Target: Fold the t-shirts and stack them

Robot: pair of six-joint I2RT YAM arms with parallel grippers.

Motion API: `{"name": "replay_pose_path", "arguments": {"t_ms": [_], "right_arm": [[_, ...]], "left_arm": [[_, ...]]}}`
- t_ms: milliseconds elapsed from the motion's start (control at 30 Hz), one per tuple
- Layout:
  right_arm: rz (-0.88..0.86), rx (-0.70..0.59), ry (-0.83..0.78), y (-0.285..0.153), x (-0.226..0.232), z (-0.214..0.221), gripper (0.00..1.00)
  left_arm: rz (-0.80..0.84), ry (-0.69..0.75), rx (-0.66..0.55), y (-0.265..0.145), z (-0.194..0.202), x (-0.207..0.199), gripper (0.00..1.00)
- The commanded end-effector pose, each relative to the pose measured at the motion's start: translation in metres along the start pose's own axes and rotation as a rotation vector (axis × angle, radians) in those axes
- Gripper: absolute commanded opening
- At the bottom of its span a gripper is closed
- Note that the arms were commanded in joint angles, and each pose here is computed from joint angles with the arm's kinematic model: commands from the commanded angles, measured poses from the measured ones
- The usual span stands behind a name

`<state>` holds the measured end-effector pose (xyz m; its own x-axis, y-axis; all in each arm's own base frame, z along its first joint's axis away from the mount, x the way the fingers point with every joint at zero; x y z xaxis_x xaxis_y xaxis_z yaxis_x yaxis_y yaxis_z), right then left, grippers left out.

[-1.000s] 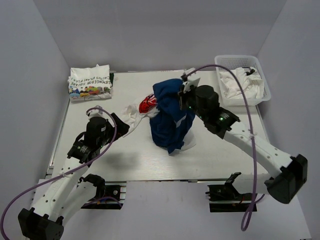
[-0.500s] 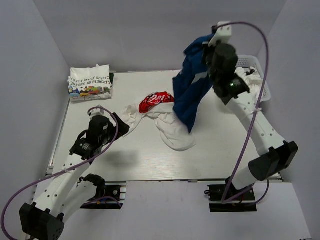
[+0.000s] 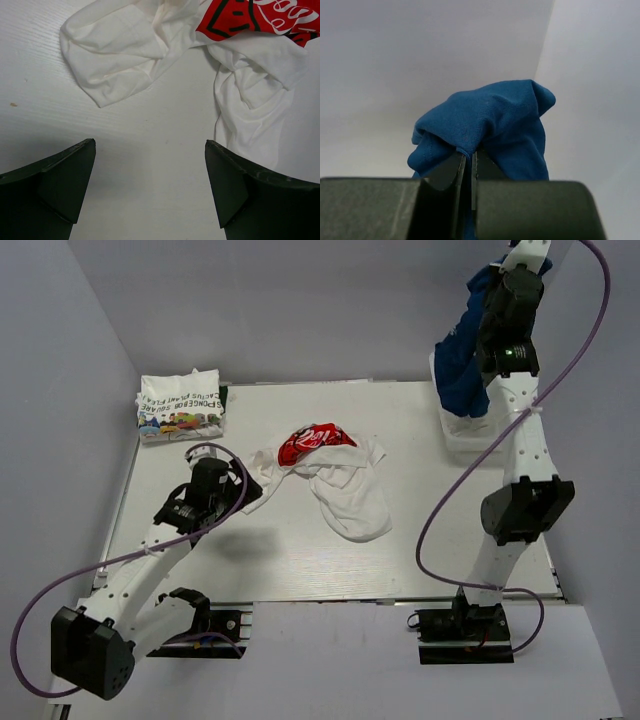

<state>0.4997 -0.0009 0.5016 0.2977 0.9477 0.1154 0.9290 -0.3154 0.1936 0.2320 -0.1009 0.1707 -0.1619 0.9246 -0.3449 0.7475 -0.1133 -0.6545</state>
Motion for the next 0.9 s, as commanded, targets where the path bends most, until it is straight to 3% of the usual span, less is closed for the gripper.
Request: {"name": "replay_pose_path", "arguments": {"t_ms": [0, 167, 200, 233, 267, 333, 367, 500, 567, 600, 633, 667, 700, 733, 800, 867], "right_arm": [[-0.018, -0.015, 0.023, 0.030, -0.022, 0.017, 0.00], [0.028, 0.263, 0.012, 0.053, -0.050, 0.148, 0.00], [0.051, 0.293, 0.000, 0.057, -0.064, 0.157, 0.00], [0.053, 0.356, 0.070, 0.060, -0.063, 0.184, 0.07], [0.059, 0.468, 0.073, 0.051, -0.071, 0.203, 0.18], [0.037, 0.504, 0.140, 0.049, -0.069, 0.199, 0.85], [-0.005, 0.554, 0.156, 0.040, -0.064, 0.201, 0.90], [-0.293, 0.633, 0.141, 0.001, -0.026, 0.182, 0.90], [-0.376, 0.711, 0.107, -0.025, -0.005, 0.200, 0.90], [-0.400, 0.665, 0.096, -0.036, -0.001, 0.176, 0.90], [-0.428, 0.746, 0.070, -0.061, 0.014, 0.204, 0.90], [-0.455, 0.756, 0.053, -0.075, 0.029, 0.208, 0.90], [-0.499, 0.711, 0.049, -0.093, 0.043, 0.185, 0.90], [-0.481, 0.784, 0.024, -0.114, 0.043, 0.216, 0.90], [-0.553, 0.767, 0.019, -0.150, 0.073, 0.204, 0.90], [-0.614, 0.839, -0.002, -0.193, 0.090, 0.224, 0.90]], "left_arm": [[0.025, 0.007, -0.042, 0.001, -0.020, -0.014, 1.00], [-0.016, 0.012, 0.004, 0.014, -0.017, -0.011, 1.00], [-0.035, 0.018, 0.029, 0.018, -0.012, -0.009, 1.00], [-0.042, 0.018, 0.024, 0.019, -0.014, -0.009, 1.00], [-0.061, 0.022, 0.035, 0.021, -0.012, -0.007, 1.00], [-0.066, 0.032, 0.042, 0.023, -0.012, -0.007, 1.00], [-0.076, 0.046, 0.057, 0.026, -0.011, -0.006, 1.00], [-0.176, 0.031, 0.127, 0.030, 0.004, 0.008, 1.00], [-0.195, 0.019, 0.141, 0.033, 0.008, 0.013, 1.00], [-0.206, 0.022, 0.141, 0.036, 0.013, 0.018, 1.00], [-0.192, 0.031, 0.123, 0.039, 0.011, 0.016, 1.00], [-0.185, 0.029, 0.115, 0.041, 0.012, 0.016, 1.00], [-0.197, 0.040, 0.114, 0.044, 0.014, 0.019, 1.00], [-0.212, 0.044, 0.117, 0.049, 0.015, 0.021, 1.00], [-0.259, 0.053, 0.107, 0.054, 0.014, 0.026, 1.00], [-0.313, 0.087, 0.109, 0.062, 0.016, 0.034, 1.00]]}}
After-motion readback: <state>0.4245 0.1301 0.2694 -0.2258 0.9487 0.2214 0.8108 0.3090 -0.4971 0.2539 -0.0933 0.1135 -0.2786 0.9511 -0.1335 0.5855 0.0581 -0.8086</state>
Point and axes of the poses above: each gripper's point midway between its finger pads, its own y axis out along the fingers, its own x axis along the line the jaws close on, z = x × y, the point moved 5 cm from there along -y, back along the fingers, and after that the axes turned 9 degrees about y, right-handed, at the moved point
